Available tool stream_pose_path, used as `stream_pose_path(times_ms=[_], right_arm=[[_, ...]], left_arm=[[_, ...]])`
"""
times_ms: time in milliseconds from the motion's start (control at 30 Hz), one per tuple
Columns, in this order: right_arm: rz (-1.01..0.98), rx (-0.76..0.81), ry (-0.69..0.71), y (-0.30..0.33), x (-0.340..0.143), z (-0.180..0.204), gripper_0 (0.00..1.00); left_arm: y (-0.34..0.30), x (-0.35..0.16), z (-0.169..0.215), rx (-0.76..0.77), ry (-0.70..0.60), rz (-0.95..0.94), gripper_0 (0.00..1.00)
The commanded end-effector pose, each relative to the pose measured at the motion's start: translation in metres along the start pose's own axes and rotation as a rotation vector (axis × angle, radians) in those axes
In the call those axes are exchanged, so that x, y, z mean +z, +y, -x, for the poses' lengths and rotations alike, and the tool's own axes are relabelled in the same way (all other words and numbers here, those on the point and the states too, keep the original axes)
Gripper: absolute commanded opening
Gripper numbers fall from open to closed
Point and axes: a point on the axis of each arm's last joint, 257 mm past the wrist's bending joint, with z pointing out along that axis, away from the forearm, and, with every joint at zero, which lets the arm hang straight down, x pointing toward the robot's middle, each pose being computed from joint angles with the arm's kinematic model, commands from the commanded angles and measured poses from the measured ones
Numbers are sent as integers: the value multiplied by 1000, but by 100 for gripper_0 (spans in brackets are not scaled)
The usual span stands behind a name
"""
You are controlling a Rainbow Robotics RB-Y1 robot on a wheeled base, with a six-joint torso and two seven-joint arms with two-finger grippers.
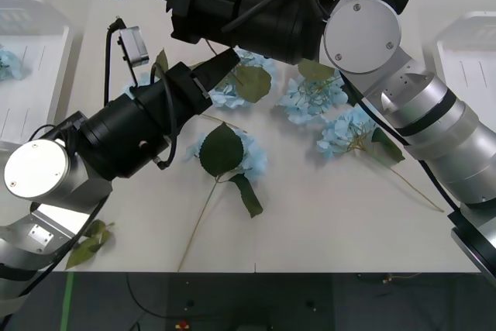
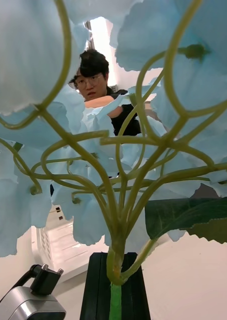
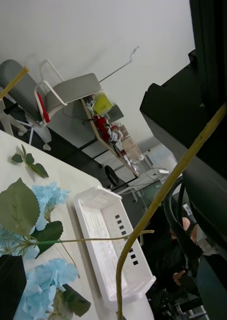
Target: Place the red flowers into the right box and the blue flowers into the left box. If a person shows an open palm, hand one flower to the person first, then continue sorting.
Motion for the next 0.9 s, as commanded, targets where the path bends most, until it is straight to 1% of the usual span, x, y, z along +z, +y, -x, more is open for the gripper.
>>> stream_pose_path(times_ms=[33,267,600,633,667,700,733,767,800,900], right_arm=[[16,-44,-26,12,6,10,0],[15,-44,-25,11,6,10,0],[15,-45,-25,11,6,10,0],[16,-45,-26,12,6,10,0],[15,-44,-25,11,6,10,0],[16,-45,-26,12,6,10,0],[16,-47,-26,12,6,10,0],[15,-44,-25,11,6,10,0],[15,-44,-25,11,6,10,0],[16,-45,-26,12,6,10,0]], left_arm=[[-23,29,11,1,-24,-52,100],[-4,47,14,14,-22,-23,100],[-5,57,19,4,-29,-30,100],[-5,57,19,3,-28,-30,92],[-4,57,19,3,-29,-29,79],[-5,57,19,4,-29,-30,53],[-4,57,19,0,-30,-29,35],[-6,57,20,-8,-31,-33,12],[-4,57,20,-17,-34,-30,0],[-6,57,22,-23,-38,-34,0]])
